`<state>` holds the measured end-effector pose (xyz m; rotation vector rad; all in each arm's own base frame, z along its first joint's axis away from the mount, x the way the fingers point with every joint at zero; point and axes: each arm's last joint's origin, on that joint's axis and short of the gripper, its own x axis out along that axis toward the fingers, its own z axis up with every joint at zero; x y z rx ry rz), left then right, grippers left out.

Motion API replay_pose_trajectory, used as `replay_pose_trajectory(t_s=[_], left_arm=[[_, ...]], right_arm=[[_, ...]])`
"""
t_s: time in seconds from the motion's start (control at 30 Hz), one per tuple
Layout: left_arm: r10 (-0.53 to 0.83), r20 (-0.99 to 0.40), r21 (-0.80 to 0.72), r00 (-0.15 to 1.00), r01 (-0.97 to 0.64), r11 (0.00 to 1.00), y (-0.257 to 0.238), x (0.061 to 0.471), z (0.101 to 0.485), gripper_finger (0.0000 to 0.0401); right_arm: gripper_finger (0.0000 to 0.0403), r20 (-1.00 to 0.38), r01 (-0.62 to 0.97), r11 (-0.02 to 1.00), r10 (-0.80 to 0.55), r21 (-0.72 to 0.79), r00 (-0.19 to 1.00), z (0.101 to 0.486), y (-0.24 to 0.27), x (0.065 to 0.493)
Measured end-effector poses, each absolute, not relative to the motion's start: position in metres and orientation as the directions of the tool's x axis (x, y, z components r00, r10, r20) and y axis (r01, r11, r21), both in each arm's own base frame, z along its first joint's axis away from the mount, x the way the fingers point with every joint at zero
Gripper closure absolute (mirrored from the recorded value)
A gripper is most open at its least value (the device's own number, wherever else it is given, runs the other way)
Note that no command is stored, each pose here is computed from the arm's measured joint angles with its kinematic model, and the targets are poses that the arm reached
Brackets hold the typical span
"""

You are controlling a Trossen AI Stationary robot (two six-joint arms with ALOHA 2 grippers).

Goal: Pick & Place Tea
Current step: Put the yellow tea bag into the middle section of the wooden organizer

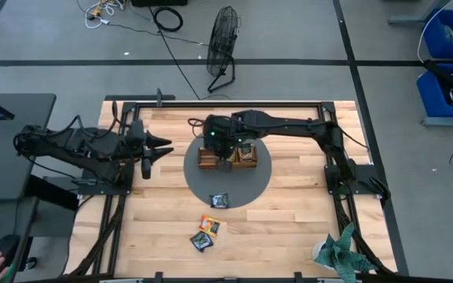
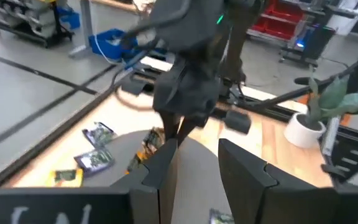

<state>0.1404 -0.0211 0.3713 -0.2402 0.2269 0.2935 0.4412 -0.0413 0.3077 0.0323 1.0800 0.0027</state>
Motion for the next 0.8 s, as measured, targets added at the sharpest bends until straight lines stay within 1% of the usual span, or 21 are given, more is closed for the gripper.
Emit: replay_pose_trajectory(t_s=[0.17, 0.23, 0.37, 0.47, 0.53, 0.63, 0.8], left_arm=[[0.241, -0.286, -0.211, 0.927, -0.307, 0.928, -0.021, 0.140, 0.368, 0.0279], [0.241, -0.288, -0.209, 0.927, -0.307, 0.929, -0.021, 0.139, 0.368, 0.0279], [0.243, -0.296, -0.202, 0.924, -0.309, 0.929, -0.021, 0.139, 0.367, 0.0279], [0.244, -0.301, -0.199, 0.922, -0.311, 0.929, -0.021, 0.139, 0.367, 0.0279], [0.245, -0.303, -0.200, 0.921, -0.313, 0.929, -0.022, 0.140, 0.366, 0.0279], [0.226, -0.311, -0.219, 0.923, -0.301, 0.928, -0.022, 0.142, 0.365, 0.0279], [0.081, -0.379, -0.322, 0.922, -0.214, 0.922, -0.029, 0.153, 0.358, 0.0279]], right_arm=[[0.0398, -0.831, -0.005, 1.000, -0.006, -0.011, 0.556, 0.323, -0.018, 0.443], [0.0399, -0.800, -0.027, 1.000, 0.007, -0.011, 0.599, 0.329, -0.007, 0.445], [0.0400, -0.701, -0.046, 0.999, 0.040, 0.010, 0.712, 0.340, 0.014, 0.449], [0.0401, -0.573, -0.064, 0.997, 0.072, 0.034, 0.817, 0.350, 0.031, 0.446], [0.0401, -0.491, -0.060, 0.996, 0.084, 0.064, 0.867, 0.354, 0.039, 0.439], [0.0401, -0.435, -0.033, 0.995, 0.071, 0.095, 0.897, 0.348, 0.048, 0.422], [0.0402, -0.356, 0.032, 0.993, 0.011, 0.115, 0.935, 0.347, 0.059, 0.381]])
